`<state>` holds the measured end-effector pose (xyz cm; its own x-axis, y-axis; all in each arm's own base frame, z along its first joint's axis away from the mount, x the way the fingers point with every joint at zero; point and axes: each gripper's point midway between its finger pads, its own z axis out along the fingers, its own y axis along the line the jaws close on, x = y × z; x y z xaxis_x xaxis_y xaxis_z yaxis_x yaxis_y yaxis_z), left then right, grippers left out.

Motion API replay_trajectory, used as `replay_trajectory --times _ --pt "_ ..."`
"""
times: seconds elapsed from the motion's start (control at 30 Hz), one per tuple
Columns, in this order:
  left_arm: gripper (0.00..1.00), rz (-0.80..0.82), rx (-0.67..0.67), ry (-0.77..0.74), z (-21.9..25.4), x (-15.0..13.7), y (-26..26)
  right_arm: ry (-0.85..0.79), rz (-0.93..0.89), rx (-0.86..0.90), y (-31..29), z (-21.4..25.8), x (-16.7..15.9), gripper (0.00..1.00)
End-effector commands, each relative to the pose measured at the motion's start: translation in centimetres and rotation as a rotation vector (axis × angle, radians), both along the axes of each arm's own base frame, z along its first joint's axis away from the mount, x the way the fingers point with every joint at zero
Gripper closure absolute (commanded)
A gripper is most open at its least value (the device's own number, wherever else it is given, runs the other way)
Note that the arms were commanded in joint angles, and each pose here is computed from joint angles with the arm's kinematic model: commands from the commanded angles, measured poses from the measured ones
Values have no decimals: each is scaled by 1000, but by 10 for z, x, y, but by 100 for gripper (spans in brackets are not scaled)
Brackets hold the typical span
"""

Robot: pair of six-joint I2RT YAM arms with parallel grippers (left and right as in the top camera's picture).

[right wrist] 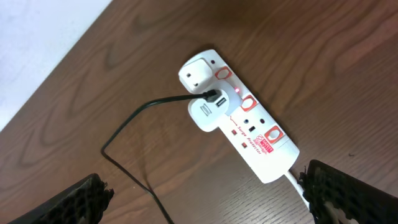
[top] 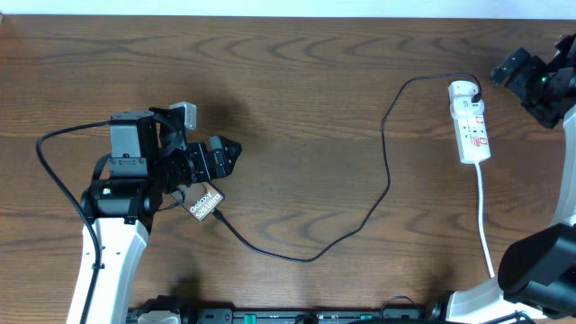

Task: Plug charger to phone and switch on socket
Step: 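Lay the phone flat on the table and open the left gripper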

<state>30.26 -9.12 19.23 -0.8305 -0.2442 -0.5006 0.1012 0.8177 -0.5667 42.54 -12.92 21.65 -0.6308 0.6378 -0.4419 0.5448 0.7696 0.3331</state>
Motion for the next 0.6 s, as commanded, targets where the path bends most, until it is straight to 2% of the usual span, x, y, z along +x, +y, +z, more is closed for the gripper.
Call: replay_trajectory --times 0.0,0.4,0.57 --pt "6 -7 16 -15 2 2 1 16 -26 4 -3 -5 -1 1" --pt "6 -6 17 3 0 -1 1 16 -26 4 -3 -5 -1 1" --pt "6 45 113 81 -18 -15 13 16 -26 4 -3 -5 -1 1"
